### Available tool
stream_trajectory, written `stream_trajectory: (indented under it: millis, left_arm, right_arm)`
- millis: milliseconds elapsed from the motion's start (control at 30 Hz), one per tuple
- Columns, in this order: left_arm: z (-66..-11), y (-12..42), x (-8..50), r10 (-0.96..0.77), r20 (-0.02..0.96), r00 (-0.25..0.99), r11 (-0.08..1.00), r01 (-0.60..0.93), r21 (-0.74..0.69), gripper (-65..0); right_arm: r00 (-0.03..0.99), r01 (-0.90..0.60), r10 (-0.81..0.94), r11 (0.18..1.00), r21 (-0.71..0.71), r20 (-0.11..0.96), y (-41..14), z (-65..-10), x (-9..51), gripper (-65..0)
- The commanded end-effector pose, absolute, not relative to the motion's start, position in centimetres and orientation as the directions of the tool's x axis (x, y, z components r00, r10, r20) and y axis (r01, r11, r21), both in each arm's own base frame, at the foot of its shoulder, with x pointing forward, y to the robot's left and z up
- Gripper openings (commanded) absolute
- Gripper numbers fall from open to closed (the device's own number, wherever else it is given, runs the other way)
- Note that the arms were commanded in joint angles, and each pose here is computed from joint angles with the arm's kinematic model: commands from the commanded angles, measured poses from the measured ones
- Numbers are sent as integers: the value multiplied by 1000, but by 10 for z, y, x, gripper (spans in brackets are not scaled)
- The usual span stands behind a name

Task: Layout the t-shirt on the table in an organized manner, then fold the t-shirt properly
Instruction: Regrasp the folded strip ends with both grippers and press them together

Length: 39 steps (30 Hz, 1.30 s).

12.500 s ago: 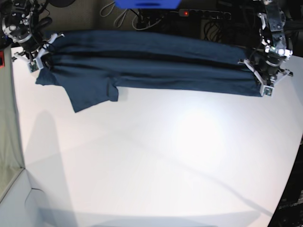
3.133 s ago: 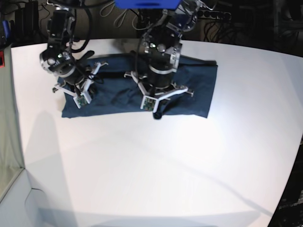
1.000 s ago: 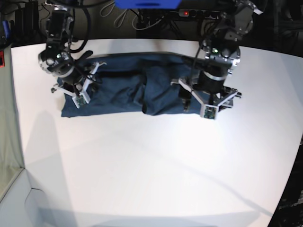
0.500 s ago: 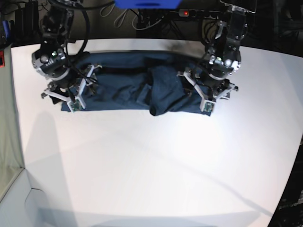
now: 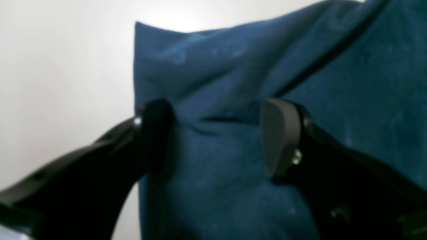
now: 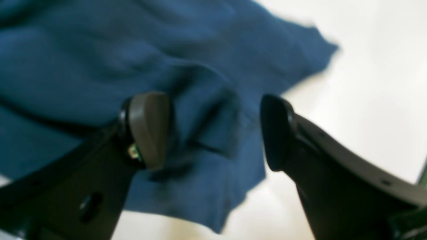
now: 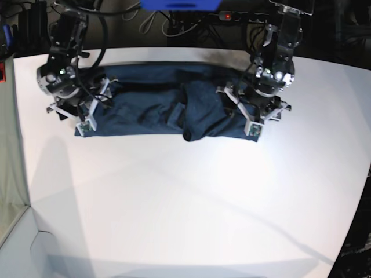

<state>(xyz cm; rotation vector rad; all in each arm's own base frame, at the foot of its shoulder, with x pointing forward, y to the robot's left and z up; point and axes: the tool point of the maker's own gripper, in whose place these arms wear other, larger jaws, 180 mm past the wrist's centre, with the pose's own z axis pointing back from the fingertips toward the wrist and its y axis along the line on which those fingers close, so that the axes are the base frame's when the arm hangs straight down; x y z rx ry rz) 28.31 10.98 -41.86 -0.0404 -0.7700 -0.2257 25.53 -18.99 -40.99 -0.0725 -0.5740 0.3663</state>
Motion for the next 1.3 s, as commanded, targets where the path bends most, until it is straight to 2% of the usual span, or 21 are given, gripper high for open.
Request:
stream_trajectory:
  millis: [0, 267, 533, 833, 933, 1133, 1167, 1267]
  left_arm:
    - [-410, 108, 288, -188, 713, 675, 974, 224, 44, -234]
    - [-415, 105, 282, -189, 703, 686, 973, 230, 37, -234]
    - [-416, 104, 279, -187, 699, 690, 973, 230, 34, -234]
    - [-415, 106, 280, -185, 700, 689, 974, 225, 35, -234]
    - [-415, 106, 281, -184, 703, 687, 974, 224, 36, -234]
    - [-407, 107, 287, -176, 720, 671, 976, 216, 37, -234]
    - [-401, 106, 291, -175, 732, 659, 975, 217, 38, -234]
    - [-384, 103, 299, -171, 763, 623, 975, 218, 41, -234]
  right_arm:
    - [759, -304, 348, 937, -173, 550, -194, -402, 266, -216]
    - [794, -252, 295, 955, -154, 531, -211, -413, 262, -216]
    - [852, -261, 257, 964, -55, 456, -201, -453, 253, -216]
    - [847, -260, 252, 964, -49, 467, -198, -452, 259, -232]
    - [848, -260, 252, 964, -48, 466, -198, -452, 259, -319]
    - [869, -262, 241, 965, -11, 433, -194, -467, 254, -623]
    - [874, -262, 238, 965, -2, 424, -193, -471, 253, -650]
    - [882, -262, 239, 965, 0, 405, -198, -476, 250, -650]
